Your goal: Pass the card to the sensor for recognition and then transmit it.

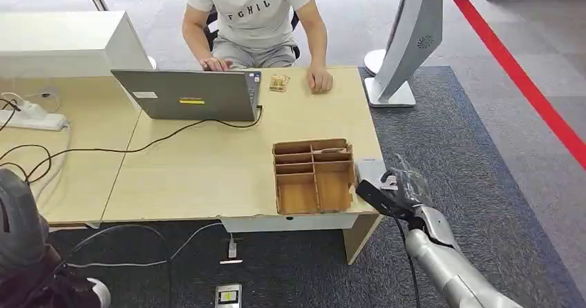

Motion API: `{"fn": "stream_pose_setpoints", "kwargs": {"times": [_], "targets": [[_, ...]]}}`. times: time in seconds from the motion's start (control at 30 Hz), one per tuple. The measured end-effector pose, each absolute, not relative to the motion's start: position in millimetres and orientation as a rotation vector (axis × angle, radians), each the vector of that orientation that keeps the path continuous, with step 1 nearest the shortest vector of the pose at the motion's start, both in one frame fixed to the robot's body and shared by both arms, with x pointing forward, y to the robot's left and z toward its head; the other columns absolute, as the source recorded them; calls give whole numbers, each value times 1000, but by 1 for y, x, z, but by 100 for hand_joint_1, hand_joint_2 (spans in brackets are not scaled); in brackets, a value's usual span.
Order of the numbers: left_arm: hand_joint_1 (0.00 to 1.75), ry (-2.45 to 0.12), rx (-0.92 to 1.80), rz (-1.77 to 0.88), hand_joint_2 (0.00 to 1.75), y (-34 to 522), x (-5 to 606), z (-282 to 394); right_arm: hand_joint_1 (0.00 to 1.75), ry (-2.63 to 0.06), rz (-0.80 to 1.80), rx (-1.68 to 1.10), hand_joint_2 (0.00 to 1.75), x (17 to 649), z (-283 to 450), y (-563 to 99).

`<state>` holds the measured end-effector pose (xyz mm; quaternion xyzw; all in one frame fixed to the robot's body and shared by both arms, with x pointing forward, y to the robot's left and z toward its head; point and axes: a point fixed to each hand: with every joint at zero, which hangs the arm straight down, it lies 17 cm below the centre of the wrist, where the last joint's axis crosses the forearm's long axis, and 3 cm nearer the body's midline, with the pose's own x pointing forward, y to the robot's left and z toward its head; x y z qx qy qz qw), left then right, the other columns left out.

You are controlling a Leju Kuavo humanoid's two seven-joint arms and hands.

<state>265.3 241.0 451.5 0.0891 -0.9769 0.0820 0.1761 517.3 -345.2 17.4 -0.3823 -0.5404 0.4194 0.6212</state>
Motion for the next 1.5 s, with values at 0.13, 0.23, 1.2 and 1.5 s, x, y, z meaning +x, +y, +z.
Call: {"fn": "stream_pose_setpoints", "kwargs": {"times": [0.13,0.23,1.2,1.5], "targets": [[0,-2762,250,231,175,240,266,451,175,-1268,945,-892,175,519,23,-345],[0,-2759,251,227,175,240,268,450,175,-1308,916,-918,175,523,34,-347],[0,-2782,185,238,175,232,276,452,175,-1674,810,-1105,175,587,228,-315],[0,-2783,145,242,175,226,281,451,175,-1723,812,-1109,175,616,268,-278]]}}
